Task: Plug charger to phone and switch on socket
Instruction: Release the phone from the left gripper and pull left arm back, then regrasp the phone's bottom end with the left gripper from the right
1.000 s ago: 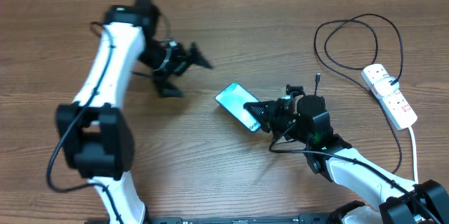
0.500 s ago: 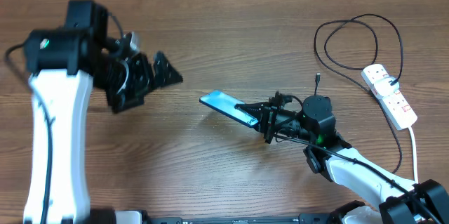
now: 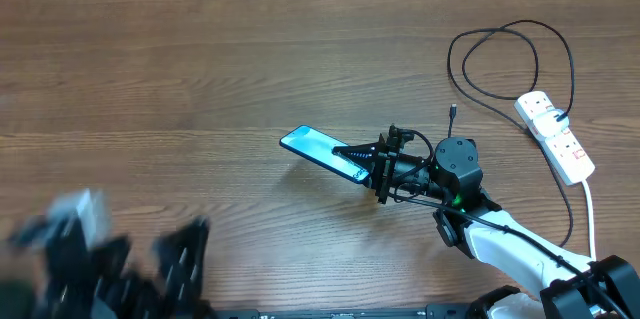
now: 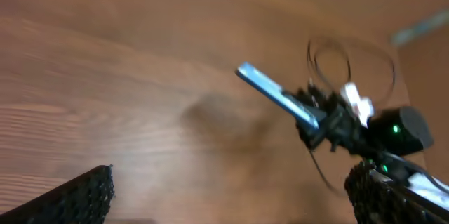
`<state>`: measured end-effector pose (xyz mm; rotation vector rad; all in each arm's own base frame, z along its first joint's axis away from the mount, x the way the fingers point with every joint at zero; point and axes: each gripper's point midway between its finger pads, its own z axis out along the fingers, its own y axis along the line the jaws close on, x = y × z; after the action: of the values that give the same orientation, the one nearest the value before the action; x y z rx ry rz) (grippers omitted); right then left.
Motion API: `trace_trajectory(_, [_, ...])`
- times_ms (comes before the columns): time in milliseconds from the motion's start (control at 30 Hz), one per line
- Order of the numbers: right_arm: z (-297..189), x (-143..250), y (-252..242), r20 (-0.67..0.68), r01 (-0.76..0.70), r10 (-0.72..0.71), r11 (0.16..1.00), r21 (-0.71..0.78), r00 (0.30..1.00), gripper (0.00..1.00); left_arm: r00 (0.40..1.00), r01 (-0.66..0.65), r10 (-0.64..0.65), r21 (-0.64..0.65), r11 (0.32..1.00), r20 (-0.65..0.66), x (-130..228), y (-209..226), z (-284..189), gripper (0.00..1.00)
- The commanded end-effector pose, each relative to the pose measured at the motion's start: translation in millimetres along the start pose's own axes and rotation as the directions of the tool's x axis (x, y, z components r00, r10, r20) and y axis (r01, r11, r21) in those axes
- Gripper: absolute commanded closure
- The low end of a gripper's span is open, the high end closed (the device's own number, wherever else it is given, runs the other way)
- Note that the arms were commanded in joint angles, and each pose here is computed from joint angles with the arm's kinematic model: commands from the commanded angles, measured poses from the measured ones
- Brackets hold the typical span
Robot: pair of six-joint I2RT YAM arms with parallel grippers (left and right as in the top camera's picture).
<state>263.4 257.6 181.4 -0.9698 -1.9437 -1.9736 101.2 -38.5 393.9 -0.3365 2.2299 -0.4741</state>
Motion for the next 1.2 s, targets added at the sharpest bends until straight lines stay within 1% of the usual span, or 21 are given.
trace_trajectory(0, [1.7,10.5,7.9,-0.042,-0.057,0.056,0.998,-0.006,0.998,0.96,0.981,0.127,-0.104,-0.136,0.983,0.164,-5.2,30.9,-22.0,0.00])
trace_trajectory(100, [1.7,10.6,7.9,-0.042,-0.057,0.056,0.998,-0.005,0.998,0.96,0.919,0.323,-0.261,-0.185,0.928,0.294,-5.7,54.0,-35.1,0.01])
trace_trajectory(167, [1.7,10.6,7.9,-0.042,-0.056,0.056,0.998,-0.005,0.998,0.96,0.878,0.421,-0.335,-0.217,0.881,0.341,-5.3,67.7,-33.5,0.00])
trace_trajectory(233, [1.7,10.6,7.9,-0.042,-0.033,0.032,0.999,-0.006,0.999,0.96,0.860,0.471,-0.371,-0.268,0.840,0.349,-2.6,80.3,-21.7,0.00])
trace_trajectory(300, [1.6,12.4,6.7,-0.052,-0.033,0.033,0.999,0.001,0.998,0.96,0.855,0.500,-0.406,-0.307,0.810,0.324,2.9,88.8,-1.2,0.00])
trace_trajectory(333, [1.5,13.4,6.1,-0.058,-0.029,0.030,1.000,0.004,0.998,0.96,0.840,0.534,-0.451,-0.310,0.786,0.303,7.5,91.0,13.8,0.00])
trace_trajectory(400, [1.5,13.9,5.7,-0.061,-0.001,0.002,1.000,0.005,0.998,0.96,0.791,0.612,-0.571,-0.273,0.743,0.220,19.9,84.3,47.7,0.01])
trace_trajectory(467, [1.5,13.8,5.7,-0.061,0.027,-0.027,1.000,0.003,0.998,0.96,0.757,0.649,-0.645,-0.217,0.729,0.100,30.2,69.7,83.2,0.00])
trace_trajectory(533, [1.6,13.2,4.7,-0.059,0.040,-0.040,0.999,0.006,0.997,0.96,0.741,0.662,-0.671,-0.137,0.737,-0.031,36.6,50.7,115.9,0.00])
trace_trajectory(567, [1.6,13.0,4.5,-0.058,0.040,-0.040,0.999,0.006,0.998,0.96,0.721,0.679,-0.685,-0.087,0.729,-0.109,40.6,38.9,132.7,0.01])
trace_trajectory(600, [1.6,12.6,3.9,-0.056,0.037,-0.036,0.999,0.009,0.998,0.96,0.697,0.700,-0.698,-0.056,0.712,-0.165,44.0,30.8,143.6,0.00])
trace_trajectory(667, [1.6,10.9,1.2,-0.051,0.024,-0.023,1.000,0.019,0.998,0.96,0.630,0.752,-0.725,-0.015,0.659,-0.280,52.2,16.0,163.4,0.00])
trace_trajectory(767, [1.6,7.4,-5.1,-0.038,-0.006,0.007,0.999,0.042,0.999,0.96,0.503,0.825,-0.758,-0.031,0.564,-0.415,67.6,5.0,189.1,0.00])
trace_trajectory(833, [1.5,4.4,-9.0,-0.025,-0.025,0.027,0.998,0.055,0.999,0.96,0.441,0.846,-0.759,-0.060,0.530,-0.478,78.5,2.5,202.2,0.01])
trace_trajectory(900, [1.5,-1.7,-10.8,0.006,-0.030,0.030,0.998,0.056,1.000,0.96,0.402,0.852,-0.748,-0.082,0.516,-0.528,87.3,0.8,212.1,0.00])
trace_trajectory(967, [1.2,-11.0,-10.2,0.055,0.000,-0.003,0.999,0.045,0.998,0.96,0.365,0.857,-0.734,-0.101,0.505,-0.572,93.5,-1.9,218.9,0.00])
trace_trajectory(1033, [0.8,-16.6,-9.9,0.085,0.003,-0.006,0.999,0.039,0.996,0.96,0.346,0.859,-0.729,-0.113,0.500,-0.591,94.1,-3.5,223.7,0.00])
trace_trajectory(1167, [0.6,-22.2,-7.3,0.120,0.004,-0.007,1.000,0.024,0.993,0.96,0.364,0.852,-0.705,-0.089,0.516,-0.608,88.8,-10.2,235.5,0.00])
